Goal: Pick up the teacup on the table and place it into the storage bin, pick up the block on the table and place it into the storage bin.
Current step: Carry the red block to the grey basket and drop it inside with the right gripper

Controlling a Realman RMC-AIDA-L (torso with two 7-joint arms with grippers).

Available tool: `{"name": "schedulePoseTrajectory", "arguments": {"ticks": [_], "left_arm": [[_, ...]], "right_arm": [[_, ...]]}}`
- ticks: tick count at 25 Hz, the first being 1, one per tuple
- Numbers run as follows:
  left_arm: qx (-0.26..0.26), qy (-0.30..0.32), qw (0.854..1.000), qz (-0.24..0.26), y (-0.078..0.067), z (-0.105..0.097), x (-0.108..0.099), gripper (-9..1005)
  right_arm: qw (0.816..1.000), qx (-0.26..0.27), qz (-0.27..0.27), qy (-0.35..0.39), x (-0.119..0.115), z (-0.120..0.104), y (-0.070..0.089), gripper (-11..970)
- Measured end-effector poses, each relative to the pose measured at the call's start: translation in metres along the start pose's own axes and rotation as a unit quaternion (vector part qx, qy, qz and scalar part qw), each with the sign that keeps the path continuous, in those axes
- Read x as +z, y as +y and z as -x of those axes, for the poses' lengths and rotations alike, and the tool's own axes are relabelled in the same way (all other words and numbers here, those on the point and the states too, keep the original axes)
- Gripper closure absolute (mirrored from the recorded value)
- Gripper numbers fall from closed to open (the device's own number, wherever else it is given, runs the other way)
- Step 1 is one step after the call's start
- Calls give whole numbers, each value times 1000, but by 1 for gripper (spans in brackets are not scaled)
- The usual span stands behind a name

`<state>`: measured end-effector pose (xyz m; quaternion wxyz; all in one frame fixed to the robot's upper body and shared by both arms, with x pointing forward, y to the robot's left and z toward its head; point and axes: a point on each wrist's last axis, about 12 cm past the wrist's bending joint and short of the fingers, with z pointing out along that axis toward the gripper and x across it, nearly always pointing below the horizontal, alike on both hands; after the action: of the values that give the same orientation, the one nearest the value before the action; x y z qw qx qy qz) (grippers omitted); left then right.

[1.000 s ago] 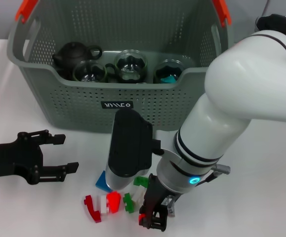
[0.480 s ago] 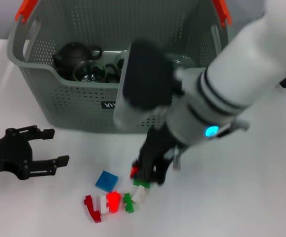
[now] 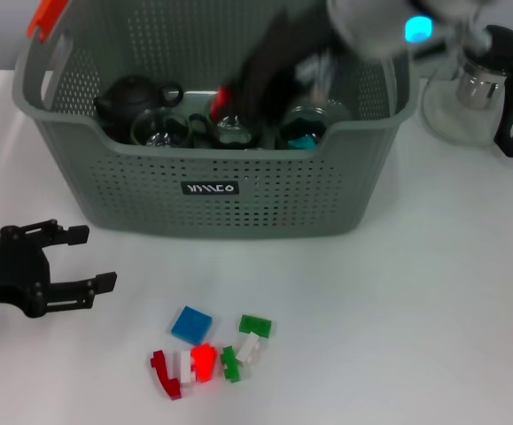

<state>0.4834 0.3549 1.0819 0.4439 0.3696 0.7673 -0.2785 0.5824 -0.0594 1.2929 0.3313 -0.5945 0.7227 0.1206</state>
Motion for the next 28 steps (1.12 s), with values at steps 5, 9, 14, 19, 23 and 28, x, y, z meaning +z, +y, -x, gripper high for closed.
{"name": "schedulePoseTrajectory", "arguments": {"ticks": [5, 9, 14, 19, 23, 28], "left_arm": [[1, -1, 1000, -1, 1, 1, 1, 168], [2, -1, 1000, -1, 1, 2, 1, 168], [3, -1, 1000, -1, 2, 3, 0, 169], [4, -1, 1000, -2, 3, 4, 1, 169], [6, -1, 1000, -1, 4, 5, 1, 170], [7, -1, 1000, -1, 4, 5, 0, 170]], "right_arm": [[989, 100, -100, -40, -2, -12, -56, 787], [984, 136, -111, -42, 4, -27, -75, 787], [978, 168, -118, -39, 12, -47, -90, 788], [976, 168, -128, -43, 12, -51, -93, 721], [978, 149, -129, -64, 7, -44, -88, 632], [979, 131, -132, -86, -1, -38, -80, 518]]}}
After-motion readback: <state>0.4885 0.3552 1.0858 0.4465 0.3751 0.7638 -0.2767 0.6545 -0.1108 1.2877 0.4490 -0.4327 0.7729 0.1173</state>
